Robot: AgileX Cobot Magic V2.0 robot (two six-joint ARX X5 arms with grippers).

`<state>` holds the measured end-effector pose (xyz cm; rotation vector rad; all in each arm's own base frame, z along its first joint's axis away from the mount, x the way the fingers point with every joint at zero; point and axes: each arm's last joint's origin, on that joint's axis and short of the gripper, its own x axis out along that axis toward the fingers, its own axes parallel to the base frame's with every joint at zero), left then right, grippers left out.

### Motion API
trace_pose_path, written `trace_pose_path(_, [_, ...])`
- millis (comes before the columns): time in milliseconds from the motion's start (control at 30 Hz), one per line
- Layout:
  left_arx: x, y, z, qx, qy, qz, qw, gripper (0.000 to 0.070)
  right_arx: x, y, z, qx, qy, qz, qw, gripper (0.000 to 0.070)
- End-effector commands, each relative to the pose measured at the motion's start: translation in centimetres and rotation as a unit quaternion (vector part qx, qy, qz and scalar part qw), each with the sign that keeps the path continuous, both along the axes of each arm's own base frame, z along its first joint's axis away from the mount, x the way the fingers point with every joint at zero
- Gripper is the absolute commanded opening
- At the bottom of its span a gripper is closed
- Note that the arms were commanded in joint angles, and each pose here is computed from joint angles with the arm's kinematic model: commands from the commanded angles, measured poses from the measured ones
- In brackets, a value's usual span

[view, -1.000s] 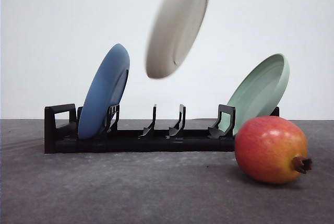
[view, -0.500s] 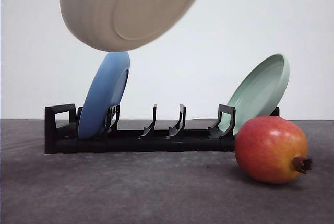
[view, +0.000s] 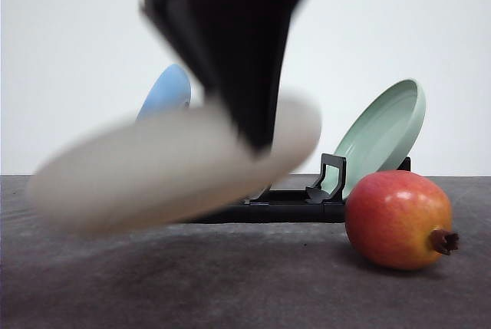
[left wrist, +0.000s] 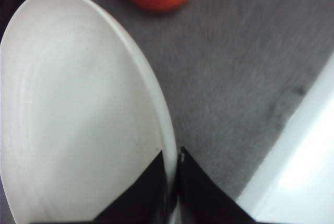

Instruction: Place pomegranate in white plate

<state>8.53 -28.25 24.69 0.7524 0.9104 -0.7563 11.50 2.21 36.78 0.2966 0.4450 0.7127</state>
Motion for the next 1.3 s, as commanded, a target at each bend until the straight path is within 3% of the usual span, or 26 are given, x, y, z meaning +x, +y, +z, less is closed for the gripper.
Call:
trace_pose_path(0, [-0.3, -0.8, -1.3, 0.019, 0.003, 0.001, 1.000, 0.0001, -0.1, 0.0, 0.6, 0.003, -0.006, 0.001, 1.000, 0.0580])
trace_pose_path(367, [-0.6, -3.2, -6.8, 0.087, 0.025, 0.012, 0.996, 0.0000, -0.1, 0.0, 0.5, 0.003, -0.006, 0.001, 1.000, 0.0580])
trace_pose_path(533, [-0.5, -3.7, -7.0, 0.063, 0.026, 0.032, 0.997, 0.0020, -0.1, 0.0, 0.5, 0.002, -0.007, 0.001, 1.000, 0.0580])
trace_pose_path(633, [-0.5, -3.7, -6.6, 0.045, 0.026, 0.046, 0.998, 0.0154, -0.1, 0.0, 0.5, 0.002, -0.005, 0.001, 1.000, 0.0580])
trace_pose_path(867, [-0.6, -3.2, -5.1, 0.014, 0.029, 0.072, 0.997, 0.0598, -0.1, 0.0, 0.5, 0.002, -0.005, 0.001, 1.000, 0.0581])
trace_pose_path(900, [-0.6, -3.0, -4.8, 0.008, 0.029, 0.074, 0.997, 0.0629, -0.1, 0.0, 0.5, 0.002, -0.005, 0.002, 1.000, 0.0581])
trace_pose_path(1067, [-1.0, -1.6, -1.8, -0.025, 0.026, 0.078, 0.996, 0.0643, -0.1, 0.6, 0.4, 0.001, -0.001, 0.026, 1.000, 0.0580])
trace_pose_path(1267, [-1.8, 1.9, 2.9, -0.076, 0.019, 0.076, 0.994, 0.0635, 0.6, 2.0, -0.5, -0.019, 0.032, 0.087, 0.996, 0.0581])
